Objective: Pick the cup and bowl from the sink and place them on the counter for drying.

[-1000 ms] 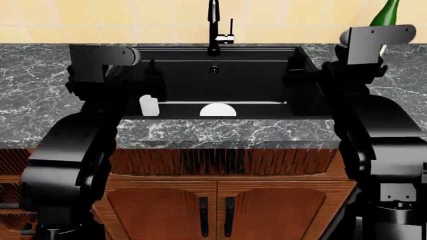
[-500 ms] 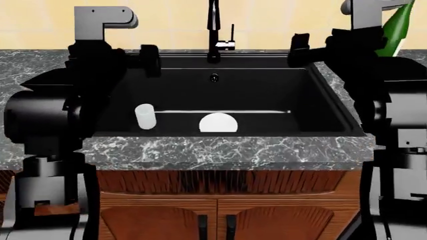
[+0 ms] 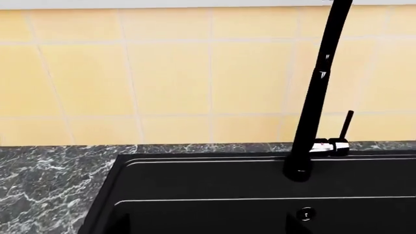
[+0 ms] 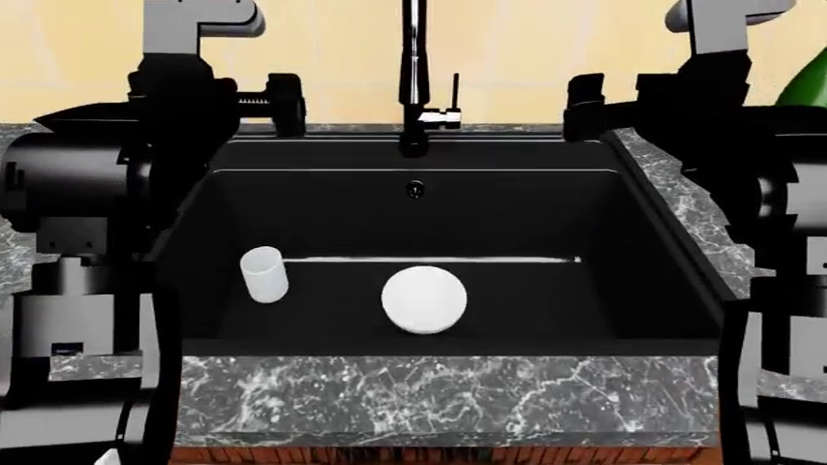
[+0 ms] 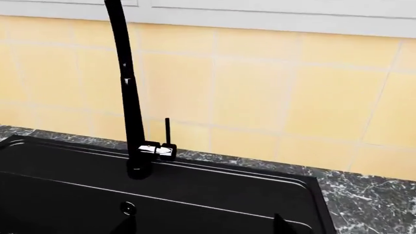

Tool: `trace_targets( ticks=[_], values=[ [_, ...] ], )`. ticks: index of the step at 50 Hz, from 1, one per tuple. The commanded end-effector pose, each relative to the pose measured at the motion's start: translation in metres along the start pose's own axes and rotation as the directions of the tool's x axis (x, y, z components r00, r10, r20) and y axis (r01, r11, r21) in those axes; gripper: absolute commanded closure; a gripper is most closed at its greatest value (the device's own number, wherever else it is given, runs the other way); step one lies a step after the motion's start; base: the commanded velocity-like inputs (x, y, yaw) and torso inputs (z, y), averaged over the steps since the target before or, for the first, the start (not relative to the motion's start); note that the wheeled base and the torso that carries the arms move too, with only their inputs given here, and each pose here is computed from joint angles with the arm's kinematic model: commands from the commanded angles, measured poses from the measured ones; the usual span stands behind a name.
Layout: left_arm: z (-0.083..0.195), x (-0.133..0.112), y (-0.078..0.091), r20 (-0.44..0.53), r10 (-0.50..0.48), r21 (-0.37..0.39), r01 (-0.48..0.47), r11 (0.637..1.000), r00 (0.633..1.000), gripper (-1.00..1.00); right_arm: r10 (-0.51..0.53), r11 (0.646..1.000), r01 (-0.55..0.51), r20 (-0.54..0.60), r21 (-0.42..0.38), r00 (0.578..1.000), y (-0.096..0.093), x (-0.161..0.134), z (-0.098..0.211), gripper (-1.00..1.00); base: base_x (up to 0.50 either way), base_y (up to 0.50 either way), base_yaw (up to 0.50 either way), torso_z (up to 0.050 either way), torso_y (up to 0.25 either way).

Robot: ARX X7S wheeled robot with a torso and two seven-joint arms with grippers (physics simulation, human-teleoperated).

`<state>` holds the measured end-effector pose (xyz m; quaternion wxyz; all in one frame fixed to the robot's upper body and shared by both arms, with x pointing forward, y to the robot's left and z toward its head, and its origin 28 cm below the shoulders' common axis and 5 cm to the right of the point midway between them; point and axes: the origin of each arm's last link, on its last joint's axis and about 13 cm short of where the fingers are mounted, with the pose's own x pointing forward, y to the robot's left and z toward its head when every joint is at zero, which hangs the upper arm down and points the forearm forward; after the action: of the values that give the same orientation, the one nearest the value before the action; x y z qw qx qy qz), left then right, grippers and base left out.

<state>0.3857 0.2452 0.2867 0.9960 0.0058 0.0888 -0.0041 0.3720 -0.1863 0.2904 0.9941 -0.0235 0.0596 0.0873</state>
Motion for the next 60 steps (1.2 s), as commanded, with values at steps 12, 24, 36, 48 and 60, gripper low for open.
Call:
trace_targets(
  ticks=[12, 24, 36, 48, 60],
  values=[
    [-0.010, 0.008, 0.002, -0.053, -0.044, -0.017, 0.043, 0.999, 0.998, -1.00, 0.047, 0.999, -0.047, -0.008, -0.020, 0.999, 0.004, -0.001, 0.002, -1.00, 0.26, 0.00, 0.00, 0.000, 0.002],
    [-0.013, 0.011, 0.007, -0.074, -0.023, -0.001, 0.023, 1.000, 0.997, -1.00, 0.050, 0.999, -0.049, -0.011, 0.010, 0.999, 0.006, -0.001, 0.002, -1.00, 0.25, 0.00, 0.00, 0.000, 0.001],
    [-0.012, 0.012, 0.006, -0.079, 0.023, -0.016, -0.024, 1.000, 0.997, -1.00, 0.065, 0.998, -0.065, -0.011, 0.019, 0.998, 0.007, -0.001, -0.002, -1.00, 0.25, 0.00, 0.00, 0.000, 0.002],
    [-0.006, 0.013, 0.005, -0.075, 0.009, -0.028, -0.012, 1.000, 0.997, -1.00, 0.073, 0.997, -0.073, 0.004, 0.018, 0.997, 0.006, -0.004, -0.002, -1.00, 0.32, 0.00, 0.00, 0.000, 0.001],
    [-0.010, 0.013, 0.010, -0.083, 0.014, -0.038, -0.018, 0.999, 0.996, -1.00, 0.036, 0.999, -0.035, -0.018, 0.021, 0.999, 0.003, -0.003, -0.009, -1.00, 0.30, 0.00, 0.00, 0.000, 0.002]
  ],
)
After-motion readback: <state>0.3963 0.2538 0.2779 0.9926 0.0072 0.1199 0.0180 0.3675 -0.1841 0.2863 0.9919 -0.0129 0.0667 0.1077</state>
